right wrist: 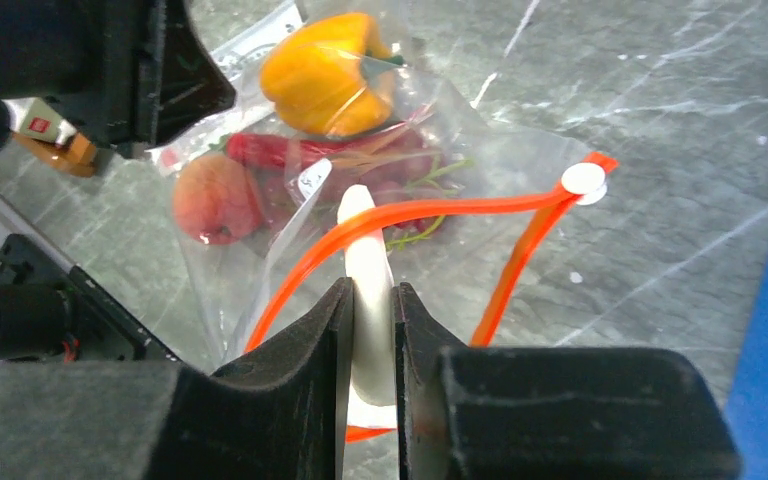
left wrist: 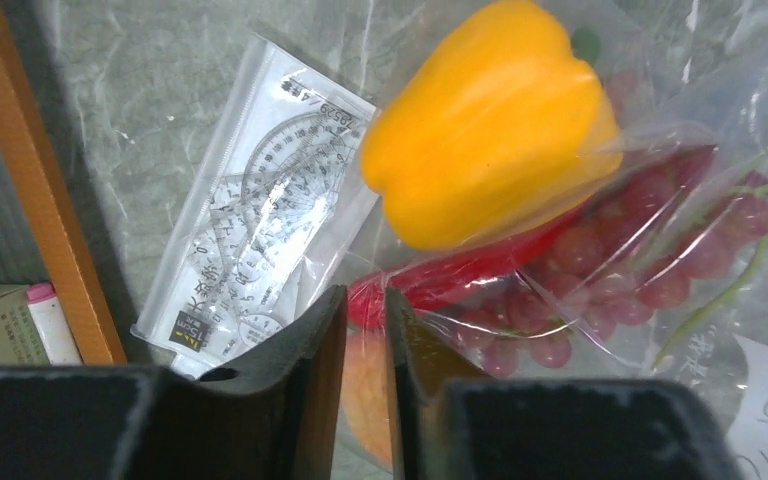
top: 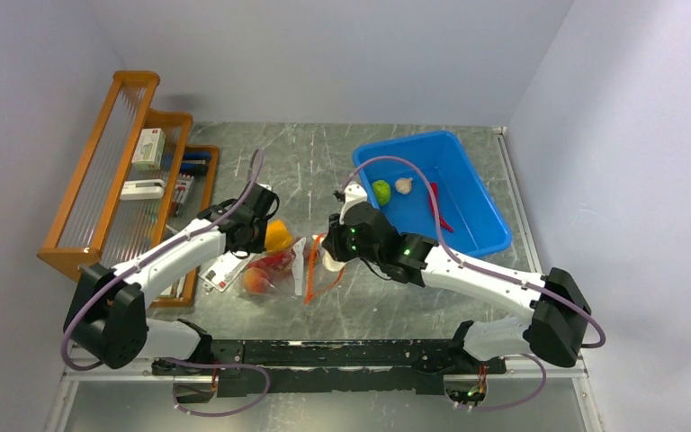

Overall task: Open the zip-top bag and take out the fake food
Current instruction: Pick up the fake vegetable from the zipper food storage bag, then place the fake vegetable in the bin.

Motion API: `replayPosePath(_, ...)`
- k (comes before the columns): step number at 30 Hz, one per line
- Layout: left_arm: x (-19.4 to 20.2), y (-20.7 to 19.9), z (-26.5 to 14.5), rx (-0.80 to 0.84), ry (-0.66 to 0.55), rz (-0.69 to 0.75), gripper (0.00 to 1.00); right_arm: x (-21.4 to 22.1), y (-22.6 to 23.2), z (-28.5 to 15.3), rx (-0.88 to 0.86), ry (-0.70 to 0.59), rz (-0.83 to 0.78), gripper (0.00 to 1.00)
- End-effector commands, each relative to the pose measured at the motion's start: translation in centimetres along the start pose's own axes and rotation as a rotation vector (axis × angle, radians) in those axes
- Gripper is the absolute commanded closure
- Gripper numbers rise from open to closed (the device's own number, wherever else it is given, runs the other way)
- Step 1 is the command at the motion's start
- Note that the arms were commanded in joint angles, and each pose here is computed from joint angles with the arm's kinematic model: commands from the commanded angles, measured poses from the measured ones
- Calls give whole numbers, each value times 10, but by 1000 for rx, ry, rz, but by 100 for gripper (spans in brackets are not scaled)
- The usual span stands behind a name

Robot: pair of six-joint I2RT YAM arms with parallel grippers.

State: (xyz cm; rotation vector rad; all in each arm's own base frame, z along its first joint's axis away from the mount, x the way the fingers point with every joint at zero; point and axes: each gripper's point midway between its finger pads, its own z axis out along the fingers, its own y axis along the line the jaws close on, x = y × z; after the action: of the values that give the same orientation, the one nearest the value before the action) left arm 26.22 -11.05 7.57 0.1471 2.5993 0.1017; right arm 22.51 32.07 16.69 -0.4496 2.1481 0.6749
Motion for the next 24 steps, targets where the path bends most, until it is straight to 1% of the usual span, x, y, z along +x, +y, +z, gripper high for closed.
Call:
replayPosePath(1,-13,11,-12,-38,-69,-45,64,-18,-14,-14,84,-32,-45,83)
replayPosePath(2,-14,12,-14,-43,-76,-50,61,-18,-18,-17,101,-31,-52,83)
replayPosePath(4,-16,15,-17,-51,-89,-58,60,-21,-23,-22,129,-37,-60,83)
replayPosePath(10,-25,24,-31,-71,-157,-99,40,-39,-33,-41,167,-109,-121,83)
replayPosePath(12,-29,25,-37,-66,-185,-112,36,-45,-38,-47,190,-129,-137,84)
replayPosePath(16,-32,27,-41,-62,-221,-125,33,-55,-51,-61,257,-169,-159,85)
replayPosePath(20,-31,29,-39,-81,-199,-123,31,-69,-83,-86,432,-253,-161,87)
replayPosePath(22,-30,27,-38,-74,-192,-113,26,-75,-97,-99,509,-290,-171,87)
replayPosePath(24,-31,25,-40,-57,-201,-114,25,-79,-110,-112,580,-316,-169,87)
